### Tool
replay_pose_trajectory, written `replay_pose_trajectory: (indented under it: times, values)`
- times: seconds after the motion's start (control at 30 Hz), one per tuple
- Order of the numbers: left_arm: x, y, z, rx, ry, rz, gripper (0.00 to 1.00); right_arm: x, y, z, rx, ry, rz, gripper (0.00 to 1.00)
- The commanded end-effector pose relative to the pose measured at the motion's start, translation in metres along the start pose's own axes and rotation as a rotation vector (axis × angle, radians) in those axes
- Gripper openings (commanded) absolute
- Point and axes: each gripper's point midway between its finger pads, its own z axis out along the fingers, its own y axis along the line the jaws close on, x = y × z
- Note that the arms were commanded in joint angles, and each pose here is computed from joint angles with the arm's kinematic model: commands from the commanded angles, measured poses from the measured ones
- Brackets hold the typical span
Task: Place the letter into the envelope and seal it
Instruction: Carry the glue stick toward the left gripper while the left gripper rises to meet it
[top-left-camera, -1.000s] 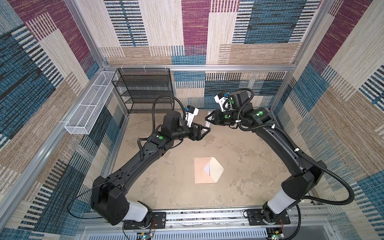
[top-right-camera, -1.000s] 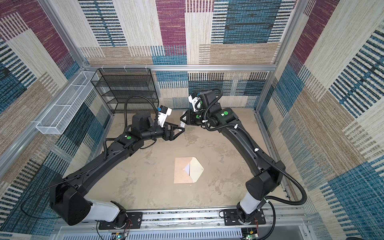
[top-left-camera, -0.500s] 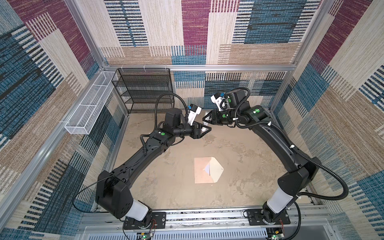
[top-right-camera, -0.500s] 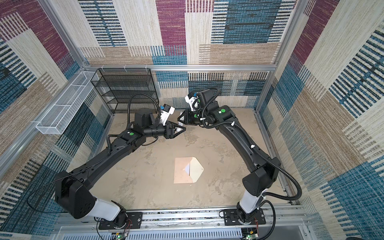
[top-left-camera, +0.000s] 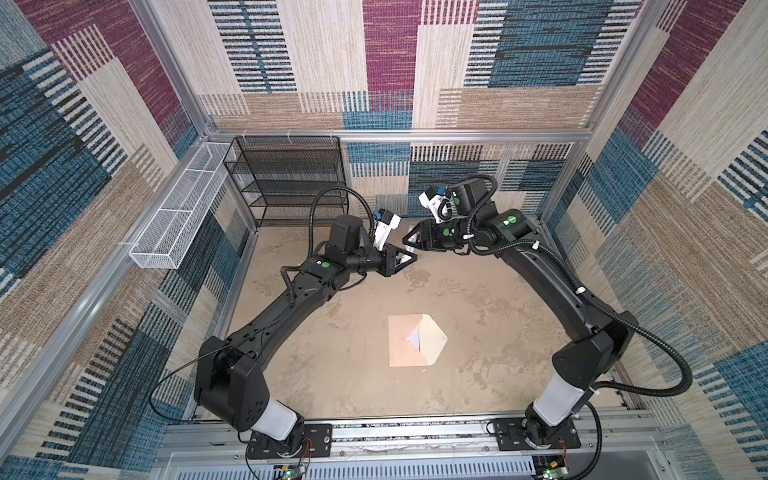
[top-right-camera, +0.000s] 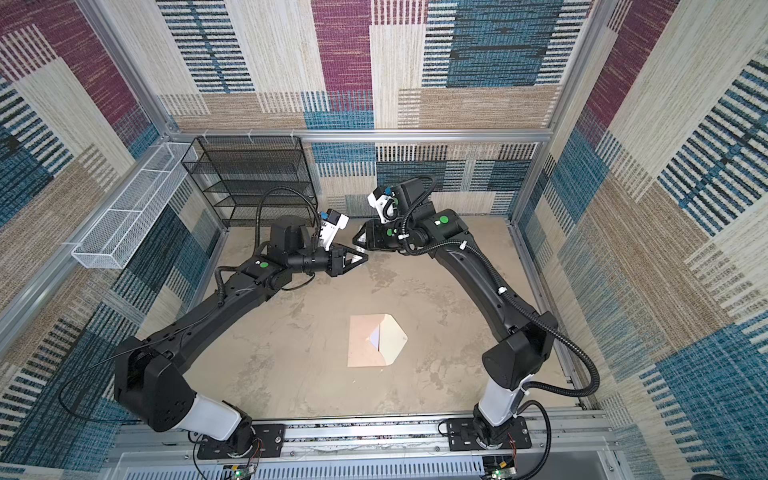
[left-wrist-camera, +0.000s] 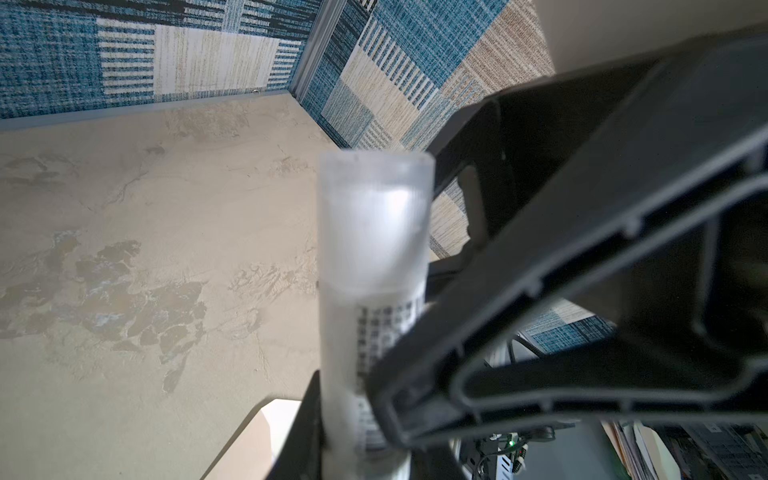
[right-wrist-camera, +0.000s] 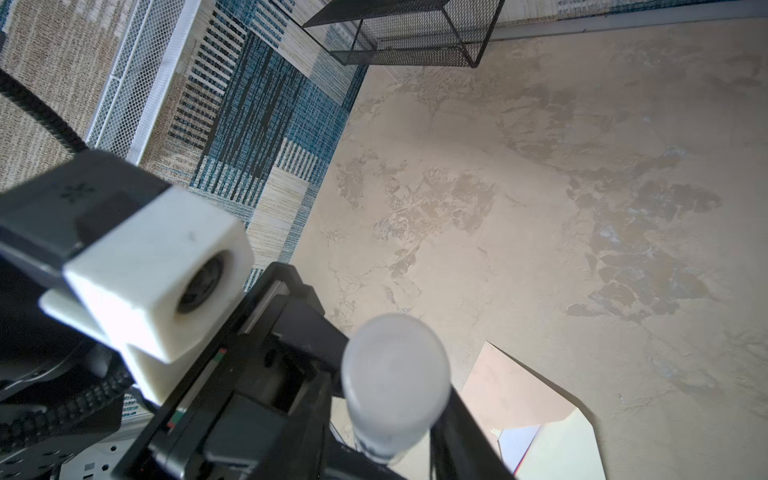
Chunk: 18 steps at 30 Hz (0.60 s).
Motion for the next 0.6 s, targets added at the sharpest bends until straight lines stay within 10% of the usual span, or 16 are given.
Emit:
replay_pose_trajectory:
  times: [0.0,0.57]
  values:
    - [-0.001,-0.005,0.000,0.031,0.006,0.052,0.08,-0.008,0.005,-0.002,-0.011,-0.020,-0.008,0.49]
    - [0.011,-0.006,-0.006,0.030,0.011,0.027,0.10,-0.016,0.004,-0.001,-0.004,-0.048,0.010,0.30]
